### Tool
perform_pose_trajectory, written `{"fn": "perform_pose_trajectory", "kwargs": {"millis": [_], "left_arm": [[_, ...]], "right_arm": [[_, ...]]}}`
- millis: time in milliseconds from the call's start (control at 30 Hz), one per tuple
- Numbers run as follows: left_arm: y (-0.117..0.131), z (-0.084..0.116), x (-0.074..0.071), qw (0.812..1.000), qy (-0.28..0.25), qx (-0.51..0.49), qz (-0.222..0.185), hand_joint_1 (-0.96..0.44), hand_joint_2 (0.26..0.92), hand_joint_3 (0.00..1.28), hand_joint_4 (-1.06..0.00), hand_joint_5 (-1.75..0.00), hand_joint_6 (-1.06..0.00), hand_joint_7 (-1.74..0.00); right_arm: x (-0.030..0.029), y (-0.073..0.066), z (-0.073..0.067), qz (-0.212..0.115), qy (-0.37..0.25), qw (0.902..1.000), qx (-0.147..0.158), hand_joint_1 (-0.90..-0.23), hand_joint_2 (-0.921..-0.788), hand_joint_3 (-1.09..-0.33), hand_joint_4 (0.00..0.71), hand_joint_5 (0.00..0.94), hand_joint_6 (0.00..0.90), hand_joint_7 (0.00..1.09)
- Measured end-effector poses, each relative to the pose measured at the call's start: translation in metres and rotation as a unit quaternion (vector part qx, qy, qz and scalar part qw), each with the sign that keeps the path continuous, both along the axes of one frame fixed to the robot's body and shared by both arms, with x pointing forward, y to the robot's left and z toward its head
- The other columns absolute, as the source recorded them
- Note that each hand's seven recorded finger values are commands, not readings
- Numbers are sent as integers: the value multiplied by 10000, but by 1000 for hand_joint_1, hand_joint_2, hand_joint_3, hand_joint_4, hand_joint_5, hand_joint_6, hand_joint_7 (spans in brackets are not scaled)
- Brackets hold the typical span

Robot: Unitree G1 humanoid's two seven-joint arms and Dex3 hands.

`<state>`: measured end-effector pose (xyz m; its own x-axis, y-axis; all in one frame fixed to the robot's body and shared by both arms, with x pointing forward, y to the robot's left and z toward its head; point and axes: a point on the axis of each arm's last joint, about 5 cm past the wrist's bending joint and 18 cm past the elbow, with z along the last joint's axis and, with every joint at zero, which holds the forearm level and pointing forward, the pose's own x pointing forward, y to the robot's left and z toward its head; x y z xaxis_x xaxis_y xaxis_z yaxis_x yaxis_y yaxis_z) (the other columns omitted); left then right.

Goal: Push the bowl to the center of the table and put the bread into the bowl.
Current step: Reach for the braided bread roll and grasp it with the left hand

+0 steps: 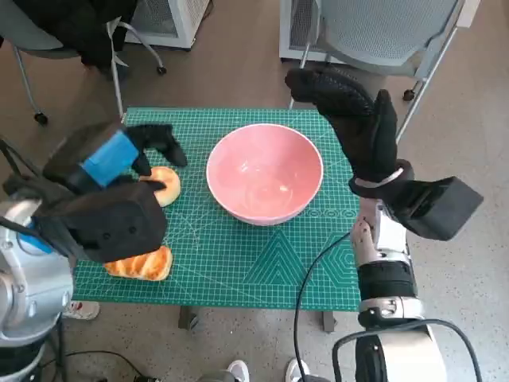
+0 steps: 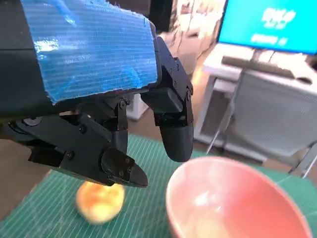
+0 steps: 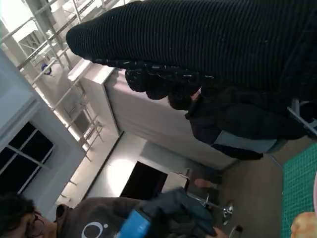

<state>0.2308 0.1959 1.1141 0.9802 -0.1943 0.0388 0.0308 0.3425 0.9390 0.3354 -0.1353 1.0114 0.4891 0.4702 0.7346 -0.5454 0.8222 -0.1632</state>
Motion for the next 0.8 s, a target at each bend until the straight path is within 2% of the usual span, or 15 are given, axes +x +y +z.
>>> {"fn": "perform_pose_trajectory", "kwargs": {"millis": [133,200,233,267,300,333,433,533,633,800], "left_arm": [[-20,14,-32,9999,-82,17,-55,3,890,29,-812,-1077,-728,-1018],[-20,-1,-56,9999,-77,13,-70,3,905,94,-736,-1150,-590,-1158],[-15,-17,-77,10000,-40,0,-74,18,873,97,-649,-1025,-510,-1049],[-7,-32,-96,10000,21,-14,-74,42,826,106,-574,-743,-444,-793],[2,-50,-118,9999,104,-23,-77,33,771,98,-418,-476,-370,-554],[14,-66,-139,9997,211,-40,-82,27,737,92,-317,-305,-331,-384],[72,-101,-225,9976,663,-112,-154,-106,661,62,-103,-99,-245,-152],[129,-100,-309,9947,1000,-131,-200,-235,634,47,-33,-32,-218,-73],[166,-85,-391,9931,1145,-100,-222,-312,627,40,-10,-10,-211,-45],[180,-103,-505,9926,1202,57,-159,-298,625,32,-1,-1,-211,-31]], "right_arm": [[-8,-5,-11,-18,3,10000,10,-742,-921,-859,24,0,-1,220],[-11,-8,-20,-24,14,10000,12,-742,-921,-859,24,0,-1,220],[-14,-10,-26,-28,20,10000,13,-742,-921,-860,24,0,-1,220],[-16,-11,-31,-36,24,10000,17,-741,-921,-860,23,0,-1,220],[-19,-14,-36,-44,29,10000,19,-741,-921,-861,23,0,-1,219],[-21,-15,-39,-51,31,10000,25,-741,-921,-861,23,0,-1,219],[-28,-24,-48,-77,34,10000,40,-741,-921,-861,22,0,-1,218],[-34,-32,-57,-93,39,9999,41,-741,-921,-862,22,0,-1,218],[-35,-30,-56,-97,36,9999,46,-741,-921,-862,22,0,-1,218],[-35,-24,-55,-116,48,9999,61,-741,-921,-862,22,0,-1,217]]}}
